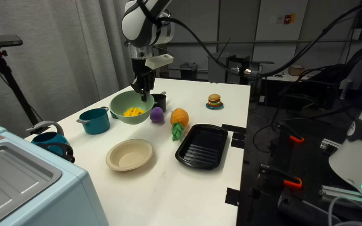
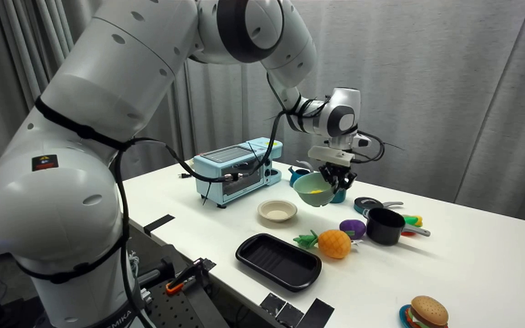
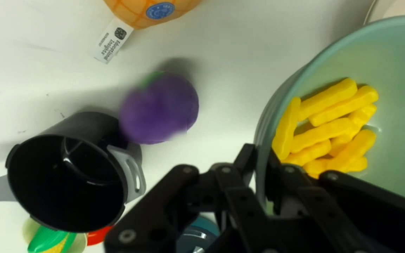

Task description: Pour the contents in the green bowl onto the white plate on the left

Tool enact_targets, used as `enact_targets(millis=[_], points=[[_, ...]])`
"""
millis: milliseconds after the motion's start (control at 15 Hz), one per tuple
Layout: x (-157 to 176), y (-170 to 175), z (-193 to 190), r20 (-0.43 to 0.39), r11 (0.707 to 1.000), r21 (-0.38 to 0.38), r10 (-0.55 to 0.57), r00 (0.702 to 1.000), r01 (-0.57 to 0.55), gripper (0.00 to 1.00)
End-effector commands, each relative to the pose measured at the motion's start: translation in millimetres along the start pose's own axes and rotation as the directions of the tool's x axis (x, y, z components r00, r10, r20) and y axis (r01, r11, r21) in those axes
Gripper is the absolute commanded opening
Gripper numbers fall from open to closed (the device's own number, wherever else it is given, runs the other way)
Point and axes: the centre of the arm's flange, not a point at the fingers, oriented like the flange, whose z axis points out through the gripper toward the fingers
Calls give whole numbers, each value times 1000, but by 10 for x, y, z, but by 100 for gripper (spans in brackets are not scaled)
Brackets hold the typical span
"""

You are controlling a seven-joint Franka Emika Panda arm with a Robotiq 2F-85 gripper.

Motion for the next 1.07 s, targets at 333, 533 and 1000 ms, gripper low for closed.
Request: enact_targets(millis=[333, 533, 1000], points=[[-106, -402, -410, -103, 989, -74, -132, 986, 125, 2], [-105, -580, -377, -106, 984, -85, -168, 980, 160, 2], [-150, -1141, -272, -146, 954, -139, -285, 947, 266, 2]])
